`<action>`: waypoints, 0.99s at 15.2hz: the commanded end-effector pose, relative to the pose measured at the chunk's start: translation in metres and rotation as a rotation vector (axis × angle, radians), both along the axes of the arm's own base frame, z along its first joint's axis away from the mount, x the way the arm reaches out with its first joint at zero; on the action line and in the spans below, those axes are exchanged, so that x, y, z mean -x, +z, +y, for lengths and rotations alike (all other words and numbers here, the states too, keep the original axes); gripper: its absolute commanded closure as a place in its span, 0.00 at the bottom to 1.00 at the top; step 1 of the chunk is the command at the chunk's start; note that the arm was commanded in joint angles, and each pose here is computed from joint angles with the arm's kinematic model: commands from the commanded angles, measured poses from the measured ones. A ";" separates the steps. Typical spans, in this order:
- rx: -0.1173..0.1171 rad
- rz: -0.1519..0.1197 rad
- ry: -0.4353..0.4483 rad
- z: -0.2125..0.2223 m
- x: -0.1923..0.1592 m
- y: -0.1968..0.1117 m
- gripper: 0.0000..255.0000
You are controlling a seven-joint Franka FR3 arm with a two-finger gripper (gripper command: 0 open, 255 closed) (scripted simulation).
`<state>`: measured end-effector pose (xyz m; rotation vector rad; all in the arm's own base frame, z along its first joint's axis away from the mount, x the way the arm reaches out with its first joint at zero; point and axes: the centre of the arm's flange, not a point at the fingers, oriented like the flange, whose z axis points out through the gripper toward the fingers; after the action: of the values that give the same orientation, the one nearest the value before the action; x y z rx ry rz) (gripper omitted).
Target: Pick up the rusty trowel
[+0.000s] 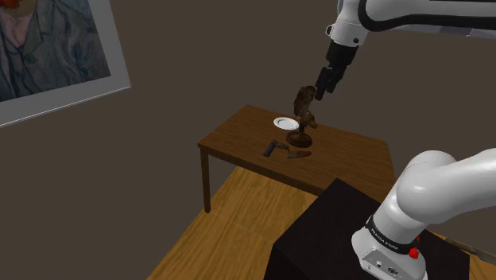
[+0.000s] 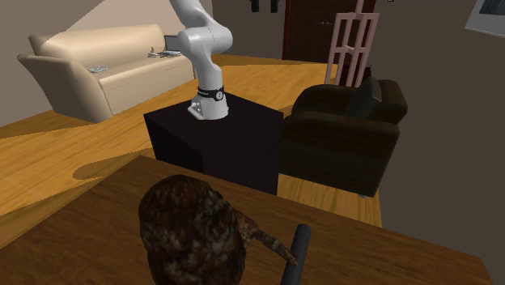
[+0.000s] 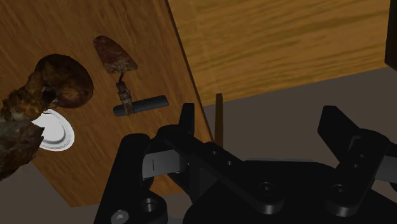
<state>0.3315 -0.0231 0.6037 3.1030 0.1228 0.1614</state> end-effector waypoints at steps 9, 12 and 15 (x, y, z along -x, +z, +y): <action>-0.015 -0.022 0.017 -0.060 -0.036 -0.080 0.00; -0.021 -0.030 0.023 -0.082 -0.050 -0.110 0.00; -0.027 -0.039 0.030 -0.103 -0.064 -0.140 0.00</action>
<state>0.3912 -0.1168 0.4736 3.1247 0.1632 0.2166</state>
